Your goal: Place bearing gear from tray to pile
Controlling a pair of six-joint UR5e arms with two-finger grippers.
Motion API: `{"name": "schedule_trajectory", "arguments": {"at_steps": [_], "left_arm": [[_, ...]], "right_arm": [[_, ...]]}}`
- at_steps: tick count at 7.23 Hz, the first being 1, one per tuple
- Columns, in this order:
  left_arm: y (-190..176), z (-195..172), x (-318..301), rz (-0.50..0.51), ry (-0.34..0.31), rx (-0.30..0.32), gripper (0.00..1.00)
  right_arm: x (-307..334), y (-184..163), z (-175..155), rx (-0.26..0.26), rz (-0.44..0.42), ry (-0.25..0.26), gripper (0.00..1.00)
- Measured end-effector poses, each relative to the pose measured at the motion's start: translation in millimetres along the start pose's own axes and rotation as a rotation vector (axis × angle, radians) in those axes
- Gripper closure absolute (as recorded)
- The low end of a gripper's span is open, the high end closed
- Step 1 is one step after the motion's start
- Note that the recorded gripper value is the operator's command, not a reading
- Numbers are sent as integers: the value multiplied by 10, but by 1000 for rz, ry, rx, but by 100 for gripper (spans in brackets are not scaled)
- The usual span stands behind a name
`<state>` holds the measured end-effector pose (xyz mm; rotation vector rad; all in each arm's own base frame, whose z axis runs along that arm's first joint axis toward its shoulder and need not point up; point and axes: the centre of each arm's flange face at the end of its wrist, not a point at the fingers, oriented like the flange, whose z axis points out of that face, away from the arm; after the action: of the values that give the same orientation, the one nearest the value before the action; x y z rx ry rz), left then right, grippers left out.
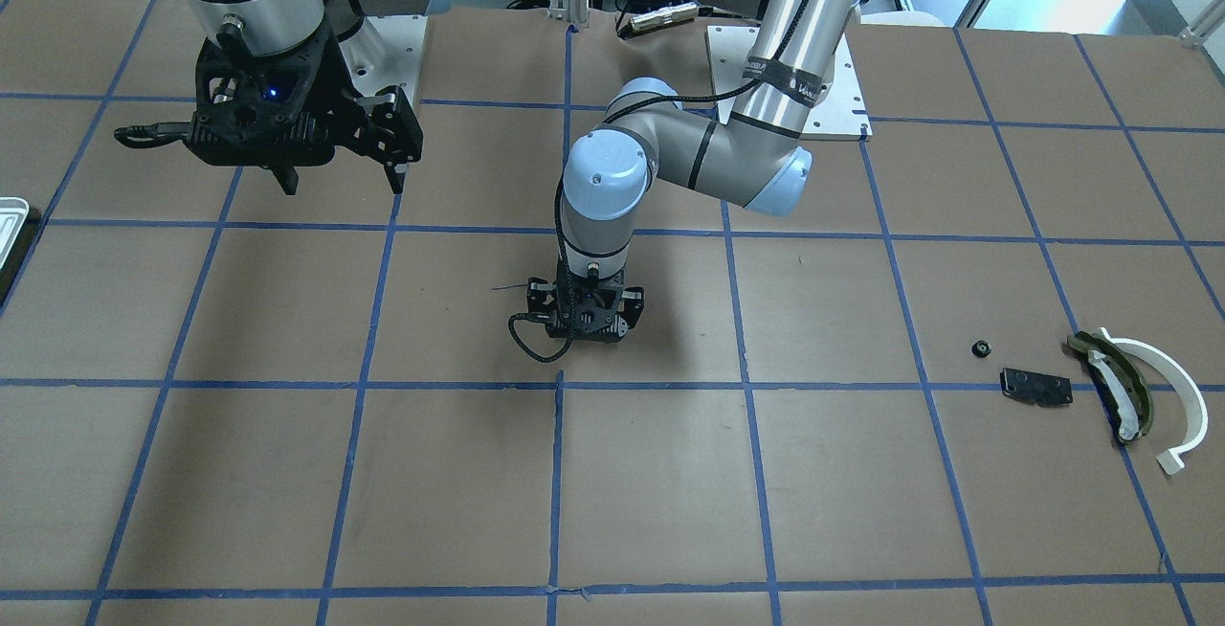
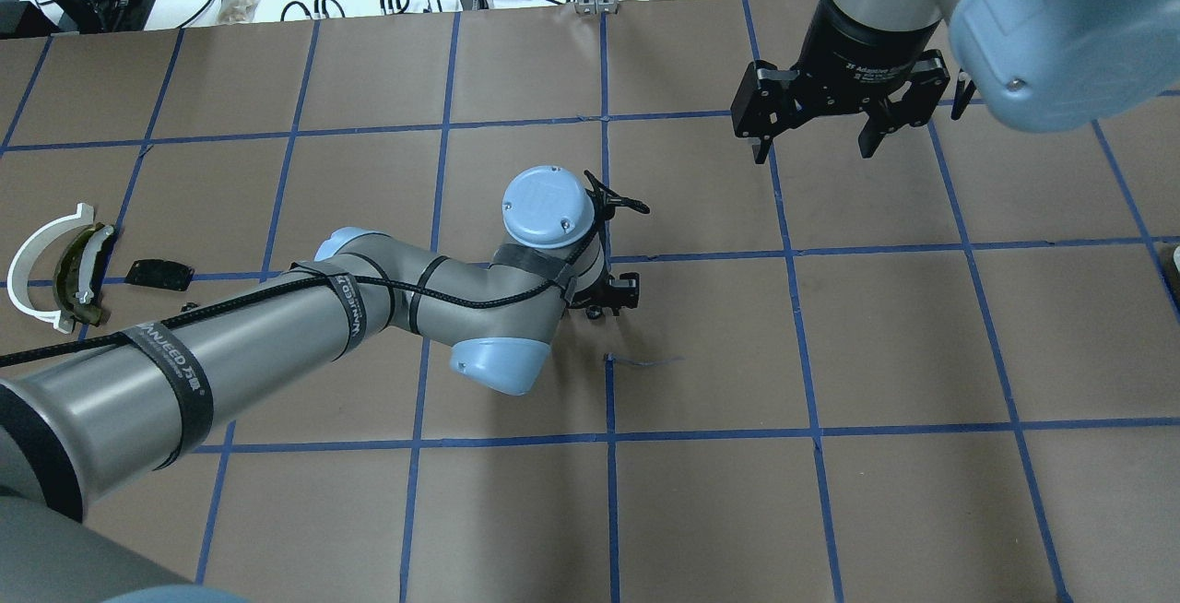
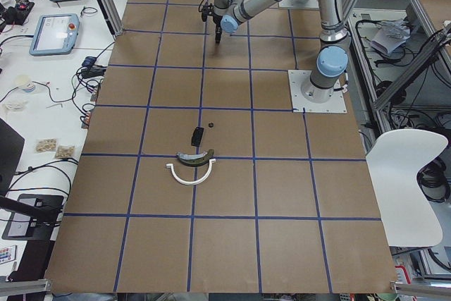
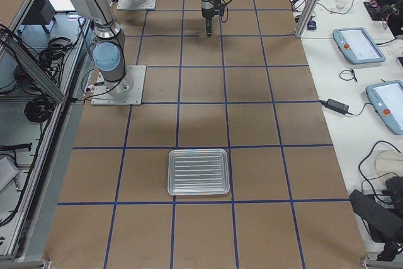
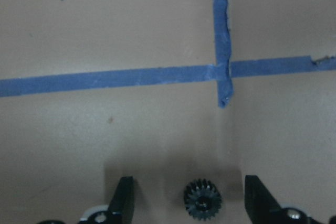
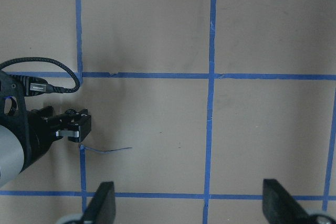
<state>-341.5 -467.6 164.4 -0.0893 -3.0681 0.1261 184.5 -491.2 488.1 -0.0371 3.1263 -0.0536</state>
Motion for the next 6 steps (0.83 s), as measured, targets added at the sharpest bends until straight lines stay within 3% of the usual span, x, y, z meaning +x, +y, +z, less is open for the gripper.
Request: {"name": "schedule_trajectory", "arguments": {"at_steps": [2,4,6], "left_arm": [[-2,-28,12,7,13,-1,100],[-79,-182,-77,-4,14,24,100],[-289,-444,-666,-26,-1,27,100]], "right_arm": [[-3,-39,-110,40,0,4,0],[-9,-59,-140,46,2,2,0],[3,-93,-159,53,9,-6,0]]}}
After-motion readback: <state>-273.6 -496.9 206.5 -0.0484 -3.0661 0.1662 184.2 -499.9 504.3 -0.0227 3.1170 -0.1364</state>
